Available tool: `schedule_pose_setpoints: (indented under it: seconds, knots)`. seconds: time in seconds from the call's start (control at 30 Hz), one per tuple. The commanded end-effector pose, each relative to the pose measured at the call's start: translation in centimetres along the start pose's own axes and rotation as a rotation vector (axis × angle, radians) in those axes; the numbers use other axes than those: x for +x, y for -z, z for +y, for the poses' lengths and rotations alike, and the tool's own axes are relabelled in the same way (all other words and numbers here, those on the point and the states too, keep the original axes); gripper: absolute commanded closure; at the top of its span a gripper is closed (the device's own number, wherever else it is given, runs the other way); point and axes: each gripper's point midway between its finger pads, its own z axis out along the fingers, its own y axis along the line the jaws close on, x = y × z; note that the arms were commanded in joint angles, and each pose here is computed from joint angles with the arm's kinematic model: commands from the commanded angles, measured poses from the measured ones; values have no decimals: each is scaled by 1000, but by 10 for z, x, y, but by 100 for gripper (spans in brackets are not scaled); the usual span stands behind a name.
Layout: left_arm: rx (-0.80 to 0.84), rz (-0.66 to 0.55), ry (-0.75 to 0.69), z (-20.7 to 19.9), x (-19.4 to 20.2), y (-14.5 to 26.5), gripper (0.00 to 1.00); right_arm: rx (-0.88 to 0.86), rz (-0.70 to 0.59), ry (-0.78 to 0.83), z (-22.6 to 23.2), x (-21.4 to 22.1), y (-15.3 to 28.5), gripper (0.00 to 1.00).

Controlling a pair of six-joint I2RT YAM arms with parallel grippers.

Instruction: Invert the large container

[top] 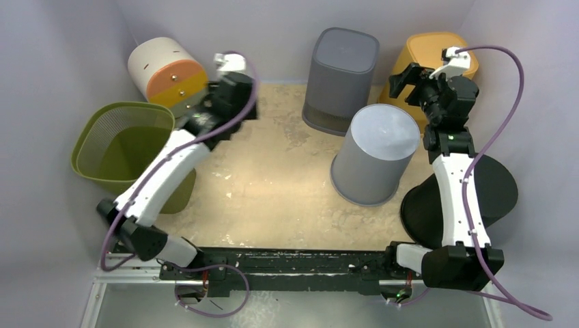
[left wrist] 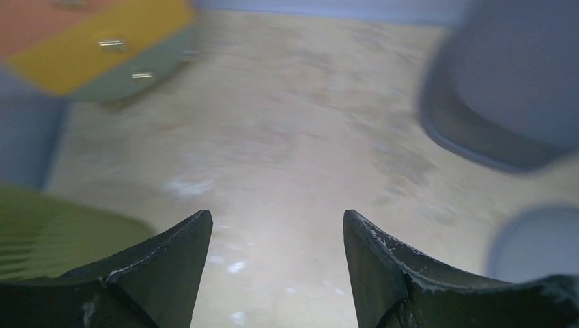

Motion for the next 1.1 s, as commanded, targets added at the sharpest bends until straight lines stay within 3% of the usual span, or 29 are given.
schedule_pose_setpoints:
  seconds: [0.0,0.1,0.3,0.73,1.07]
  knots:
    - [-319,11,5,129,-1,11,32,-75,-37,2,14,-7,3,0]
    - [-383,-20,20,163,-16,22,32,-84,-26,8,15,-1,6,0]
    - [-439,-65,16,189,-33,43,32,-74,5,16,10,18,11,0]
    - [-621,48,43,232,25,50,32,-69,25,15,7,32,13,0]
    - [-580,111,43,228,61,34,39,-56,19,17,5,31,16,0]
